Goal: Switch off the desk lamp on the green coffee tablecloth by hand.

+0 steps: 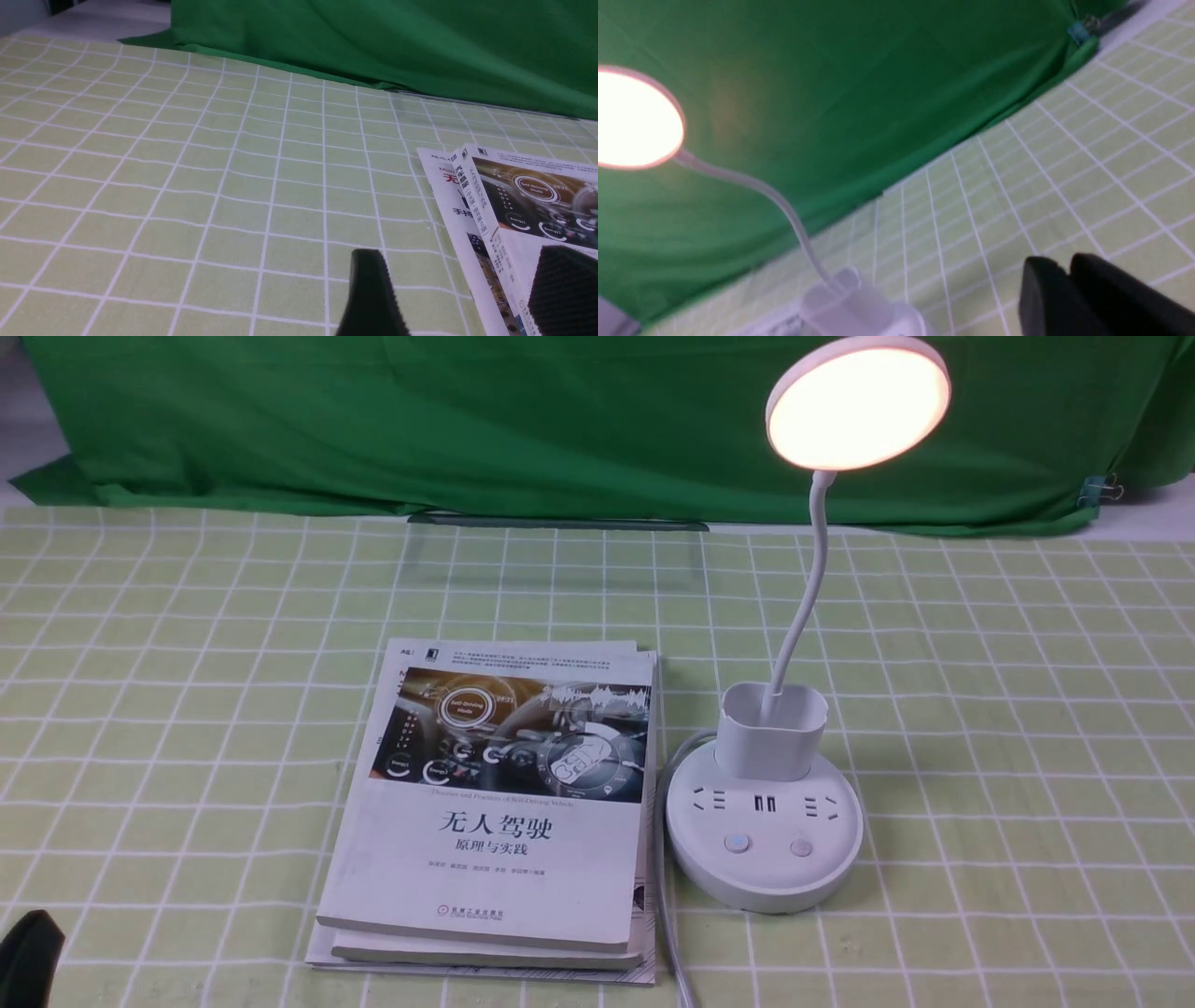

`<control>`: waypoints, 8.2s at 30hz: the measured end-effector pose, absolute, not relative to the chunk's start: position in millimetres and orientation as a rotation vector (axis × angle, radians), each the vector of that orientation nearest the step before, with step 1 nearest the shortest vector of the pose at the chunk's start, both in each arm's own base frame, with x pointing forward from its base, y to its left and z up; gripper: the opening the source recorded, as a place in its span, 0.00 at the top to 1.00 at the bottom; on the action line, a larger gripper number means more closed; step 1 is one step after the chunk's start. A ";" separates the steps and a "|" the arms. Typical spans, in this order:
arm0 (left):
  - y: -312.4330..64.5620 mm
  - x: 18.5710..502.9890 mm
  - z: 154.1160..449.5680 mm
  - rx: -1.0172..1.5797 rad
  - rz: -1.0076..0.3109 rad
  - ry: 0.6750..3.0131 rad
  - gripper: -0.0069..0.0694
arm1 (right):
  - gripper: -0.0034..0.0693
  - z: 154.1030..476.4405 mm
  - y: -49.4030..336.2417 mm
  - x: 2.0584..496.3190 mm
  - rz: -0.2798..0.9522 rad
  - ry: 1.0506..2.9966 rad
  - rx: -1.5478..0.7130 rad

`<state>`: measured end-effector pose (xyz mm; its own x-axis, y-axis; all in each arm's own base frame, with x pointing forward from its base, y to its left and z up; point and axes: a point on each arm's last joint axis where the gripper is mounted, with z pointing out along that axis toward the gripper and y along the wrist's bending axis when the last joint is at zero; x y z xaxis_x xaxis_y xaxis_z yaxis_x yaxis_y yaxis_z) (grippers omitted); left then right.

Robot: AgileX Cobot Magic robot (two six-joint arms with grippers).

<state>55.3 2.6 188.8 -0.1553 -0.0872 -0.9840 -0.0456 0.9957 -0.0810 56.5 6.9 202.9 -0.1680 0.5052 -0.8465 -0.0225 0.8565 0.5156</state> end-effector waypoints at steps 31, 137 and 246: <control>2.6 55.3 188.8 -0.099 -0.036 1.727 0.37 | 0.88 258.6 82.9 216.1 0.116 2.819 -0.507; 2.6 55.3 188.8 -0.099 -0.036 1.727 0.37 | 0.89 183.2 190.4 308.8 0.149 2.920 -0.804; 2.6 55.3 188.8 -0.100 -0.036 1.727 0.37 | 0.86 173.4 0.5 52.0 -0.104 1.901 -0.134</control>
